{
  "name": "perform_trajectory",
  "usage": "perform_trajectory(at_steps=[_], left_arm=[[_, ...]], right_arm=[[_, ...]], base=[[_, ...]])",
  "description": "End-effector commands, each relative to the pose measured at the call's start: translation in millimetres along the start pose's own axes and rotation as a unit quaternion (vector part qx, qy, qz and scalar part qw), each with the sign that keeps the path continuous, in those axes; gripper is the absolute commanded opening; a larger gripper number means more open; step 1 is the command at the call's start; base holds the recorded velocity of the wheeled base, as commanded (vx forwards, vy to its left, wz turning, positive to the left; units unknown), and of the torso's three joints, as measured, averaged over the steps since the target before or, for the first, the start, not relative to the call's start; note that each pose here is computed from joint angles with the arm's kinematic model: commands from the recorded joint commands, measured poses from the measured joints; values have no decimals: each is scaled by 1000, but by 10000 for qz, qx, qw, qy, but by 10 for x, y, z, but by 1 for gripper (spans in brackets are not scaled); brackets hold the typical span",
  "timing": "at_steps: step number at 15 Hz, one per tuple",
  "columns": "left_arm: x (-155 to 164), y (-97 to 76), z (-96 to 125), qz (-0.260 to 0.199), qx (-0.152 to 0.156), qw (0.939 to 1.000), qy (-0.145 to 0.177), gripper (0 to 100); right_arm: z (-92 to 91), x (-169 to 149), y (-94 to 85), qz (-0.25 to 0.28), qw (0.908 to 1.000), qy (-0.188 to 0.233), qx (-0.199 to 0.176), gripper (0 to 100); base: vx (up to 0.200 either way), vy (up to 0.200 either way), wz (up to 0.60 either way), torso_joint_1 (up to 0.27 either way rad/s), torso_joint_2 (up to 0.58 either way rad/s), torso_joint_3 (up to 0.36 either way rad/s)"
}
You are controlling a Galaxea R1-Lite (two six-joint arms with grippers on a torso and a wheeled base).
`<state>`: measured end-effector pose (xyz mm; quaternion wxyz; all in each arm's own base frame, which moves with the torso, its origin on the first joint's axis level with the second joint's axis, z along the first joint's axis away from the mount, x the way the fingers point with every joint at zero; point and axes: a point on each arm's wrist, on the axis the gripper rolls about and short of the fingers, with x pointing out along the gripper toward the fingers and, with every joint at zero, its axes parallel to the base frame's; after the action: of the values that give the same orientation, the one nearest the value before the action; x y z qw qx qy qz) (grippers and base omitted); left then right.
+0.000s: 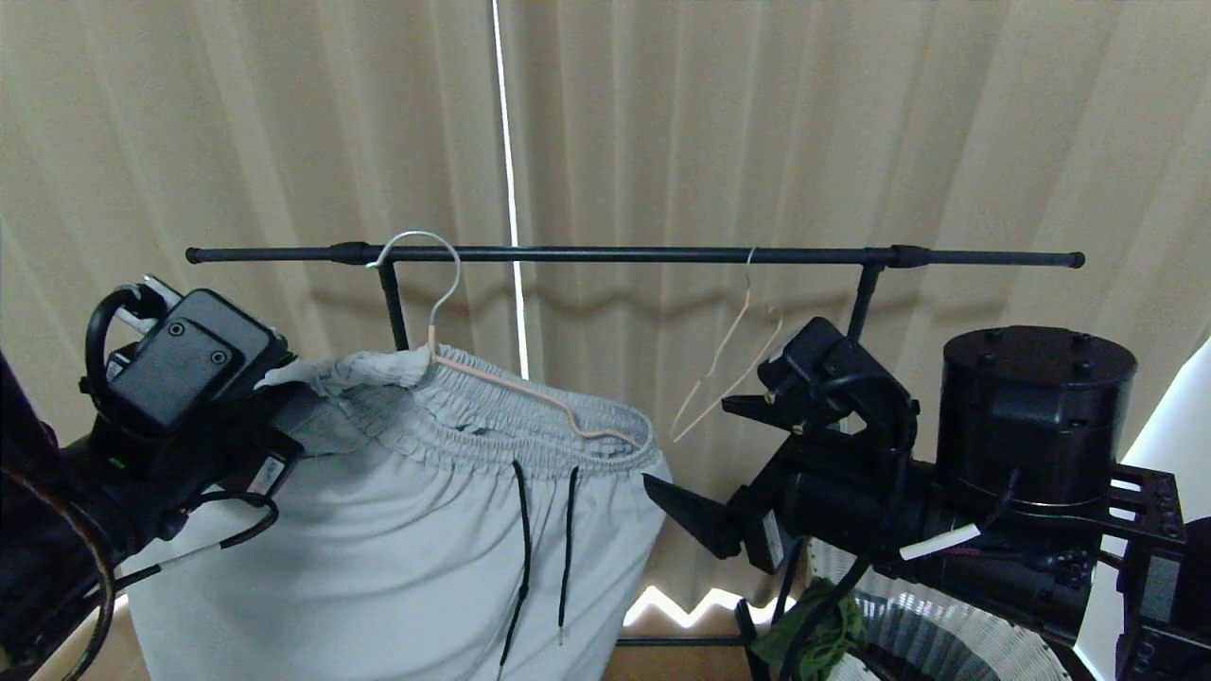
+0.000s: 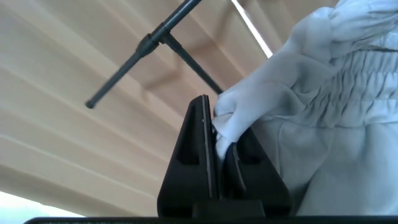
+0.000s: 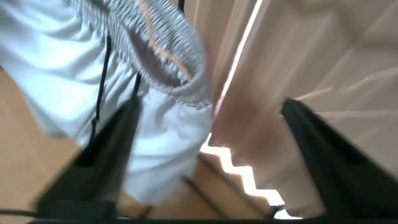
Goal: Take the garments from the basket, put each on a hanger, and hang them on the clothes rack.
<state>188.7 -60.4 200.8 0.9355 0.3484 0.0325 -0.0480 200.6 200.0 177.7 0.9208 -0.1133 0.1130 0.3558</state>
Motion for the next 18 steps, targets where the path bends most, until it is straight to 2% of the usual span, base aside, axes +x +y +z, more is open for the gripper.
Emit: perform_trajectory(at_steps=[1,3,5,7,12,18], left_arm=[[97,-34,32,-61,-213,9998,26,0],[79,-84,62,-177,-477,9987,-44,0],[37,-117,42,-252,-526,9983,-45,0],[-2,-151,31,-340,-614,9975,-62,0],[-83,-245,121,-620,-785,9945,-310,0],[-124,-265,150,-705,-793,9935,-415,0]], right_arm=[[29,-11,-6,1,9997,-65,-224,100],[75,63,7,-4,9984,-119,-548,100],[187,201,3,-70,9947,-294,-978,100],[258,343,39,-75,9921,-380,-1189,100],[293,526,185,32,9904,-418,-1319,100],[297,548,187,29,9905,-433,-1302,100]], base=[[0,0,0,0,0,0],[0,0,0,0,0,0],[0,0,0,0,0,0],[0,0,0,0,0,0],[0,0,0,0,0,0],[0,0,0,0,0,0]])
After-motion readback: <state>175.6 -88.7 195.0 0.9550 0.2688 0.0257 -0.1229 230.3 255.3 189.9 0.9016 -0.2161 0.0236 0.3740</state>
